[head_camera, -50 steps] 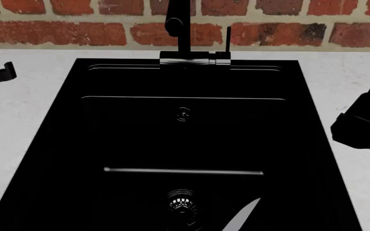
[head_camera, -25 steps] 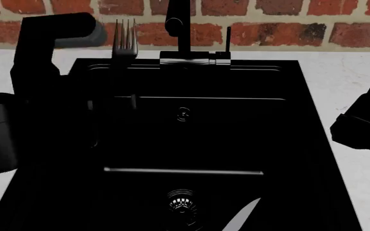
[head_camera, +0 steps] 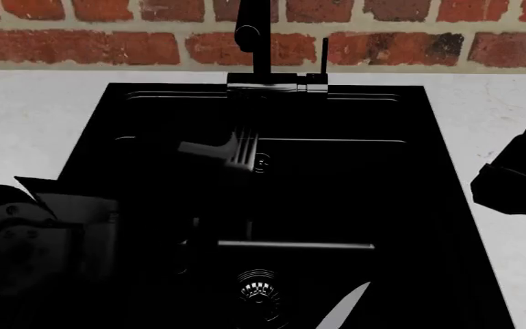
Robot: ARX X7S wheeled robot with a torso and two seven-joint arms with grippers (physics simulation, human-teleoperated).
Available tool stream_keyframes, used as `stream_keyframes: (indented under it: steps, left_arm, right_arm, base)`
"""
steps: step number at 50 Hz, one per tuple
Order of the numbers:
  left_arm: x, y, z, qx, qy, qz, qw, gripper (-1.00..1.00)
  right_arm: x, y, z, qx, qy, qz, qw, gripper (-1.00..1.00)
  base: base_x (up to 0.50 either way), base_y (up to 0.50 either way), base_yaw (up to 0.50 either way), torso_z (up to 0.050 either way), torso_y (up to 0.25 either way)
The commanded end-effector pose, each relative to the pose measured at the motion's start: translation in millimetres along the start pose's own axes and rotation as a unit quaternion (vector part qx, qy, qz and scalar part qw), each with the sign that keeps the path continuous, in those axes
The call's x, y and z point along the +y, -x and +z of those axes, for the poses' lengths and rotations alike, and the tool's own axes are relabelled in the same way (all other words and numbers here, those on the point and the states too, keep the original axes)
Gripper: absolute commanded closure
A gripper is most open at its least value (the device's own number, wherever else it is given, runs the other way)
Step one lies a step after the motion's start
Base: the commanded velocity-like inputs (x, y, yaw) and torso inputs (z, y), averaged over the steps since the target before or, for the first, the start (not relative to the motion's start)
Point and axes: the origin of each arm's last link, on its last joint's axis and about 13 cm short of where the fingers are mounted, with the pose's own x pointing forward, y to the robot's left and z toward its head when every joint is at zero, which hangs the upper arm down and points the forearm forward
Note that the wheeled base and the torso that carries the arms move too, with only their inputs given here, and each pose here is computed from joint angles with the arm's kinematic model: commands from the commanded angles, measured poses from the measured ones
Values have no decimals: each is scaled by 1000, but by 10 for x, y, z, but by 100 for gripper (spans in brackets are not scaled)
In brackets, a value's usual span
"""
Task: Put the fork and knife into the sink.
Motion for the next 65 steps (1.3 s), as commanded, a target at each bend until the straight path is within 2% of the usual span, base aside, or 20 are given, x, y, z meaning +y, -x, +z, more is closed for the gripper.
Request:
stream_keyframes:
  steps: [1, 9, 15, 34, 35, 42, 49, 58, 65]
  left_arm:
    - [20, -216, -194, 50, -3, 14, 999, 100]
    - [29, -272, -285, 85, 23, 20, 996, 100]
    - [28, -306, -365, 103, 19, 22, 994, 100]
    - [35, -311, -379, 122, 23, 23, 992, 100]
    - [42, -313, -375, 124, 22, 25, 992, -100]
    - [59, -302, -322, 119, 15, 35, 992, -100]
    - [60, -202, -180, 86, 1, 41, 995, -100]
    - [-2, 245, 276, -3, -16, 28, 999, -100]
    - [-22, 526, 493, -52, -22, 20, 998, -100]
  right_arm:
    - [-6, 12, -21, 0, 0, -2, 1000, -100]
    - [-10, 23, -17, 0, -2, -3, 1000, -100]
    - [-24, 33, -3, -1, -3, -7, 1000, -100]
    - [-37, 57, -7, -4, -6, -9, 1000, -100]
    - [-36, 56, -7, -4, -6, -9, 1000, -100]
    - [-26, 43, -9, -4, -6, -7, 1000, -100]
    - [-17, 31, -11, -3, -7, -5, 1000, -100]
    - [5, 20, 5, -3, -8, -1, 1000, -100]
    - [-9, 36, -8, -4, -9, -1, 1000, -100]
  base:
    - [0, 0, 0, 0, 0]
    - [0, 0, 0, 0, 0]
    - [0, 0, 0, 0, 0]
    - [0, 0, 0, 0, 0]
    - [0, 0, 0, 0, 0]
    - [0, 0, 0, 0, 0]
    - [0, 0, 0, 0, 0]
    - [0, 0, 0, 0, 0]
    - [0, 0, 0, 0, 0]
